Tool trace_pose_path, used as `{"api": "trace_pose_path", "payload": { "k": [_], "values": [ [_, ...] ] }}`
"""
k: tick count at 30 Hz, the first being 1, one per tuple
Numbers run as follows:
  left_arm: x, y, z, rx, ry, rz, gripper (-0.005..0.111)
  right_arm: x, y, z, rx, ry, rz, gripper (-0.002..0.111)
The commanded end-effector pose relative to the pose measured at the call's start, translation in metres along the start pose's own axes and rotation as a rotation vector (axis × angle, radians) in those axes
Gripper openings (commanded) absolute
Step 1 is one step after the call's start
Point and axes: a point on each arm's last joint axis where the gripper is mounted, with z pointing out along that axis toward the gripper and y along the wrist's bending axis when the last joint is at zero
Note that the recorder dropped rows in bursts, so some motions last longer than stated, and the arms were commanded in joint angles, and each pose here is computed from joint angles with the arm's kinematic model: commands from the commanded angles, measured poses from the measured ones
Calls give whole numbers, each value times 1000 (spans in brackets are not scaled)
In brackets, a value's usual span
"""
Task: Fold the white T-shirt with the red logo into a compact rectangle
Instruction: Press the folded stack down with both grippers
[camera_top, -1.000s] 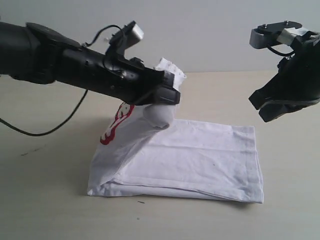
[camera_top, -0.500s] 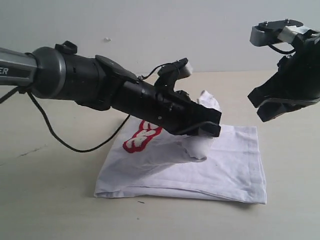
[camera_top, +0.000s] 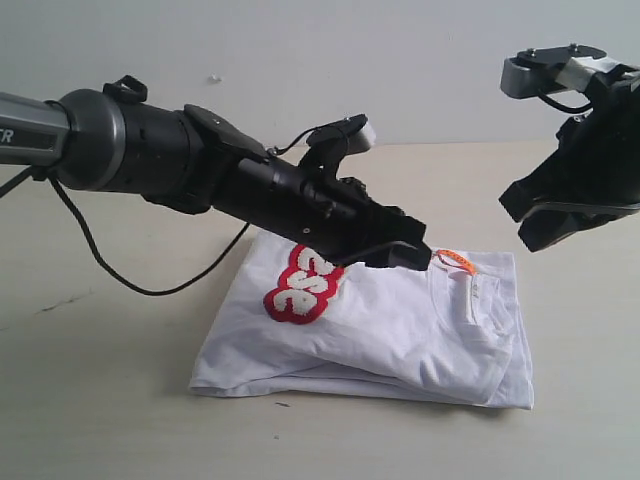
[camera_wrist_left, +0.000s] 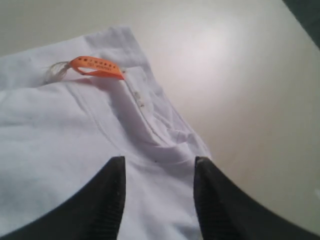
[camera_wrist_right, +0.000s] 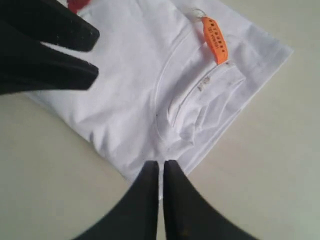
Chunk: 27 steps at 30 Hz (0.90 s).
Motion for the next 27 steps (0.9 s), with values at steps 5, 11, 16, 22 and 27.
{"api": "trace_pose_path", "payload": {
  "k": [5, 11, 16, 22, 27],
  "values": [
    [5, 43, -28, -109, 141, 39, 43, -4, 1, 14, -63, 16, 26, 5],
    [18, 53, -30, -129, 188, 17, 43, -14, -7, 51, -89, 25, 57, 5],
    [28, 60, -27, -187, 198, 31, 43, -16, -16, 86, -88, 79, 88, 5],
    [36, 62, -26, -193, 216, 23, 43, -12, -23, 121, -100, 163, 100, 5],
    [37, 62, -26, -190, 221, 21, 43, -9, -28, 142, -94, 192, 116, 5]
  ]
}}
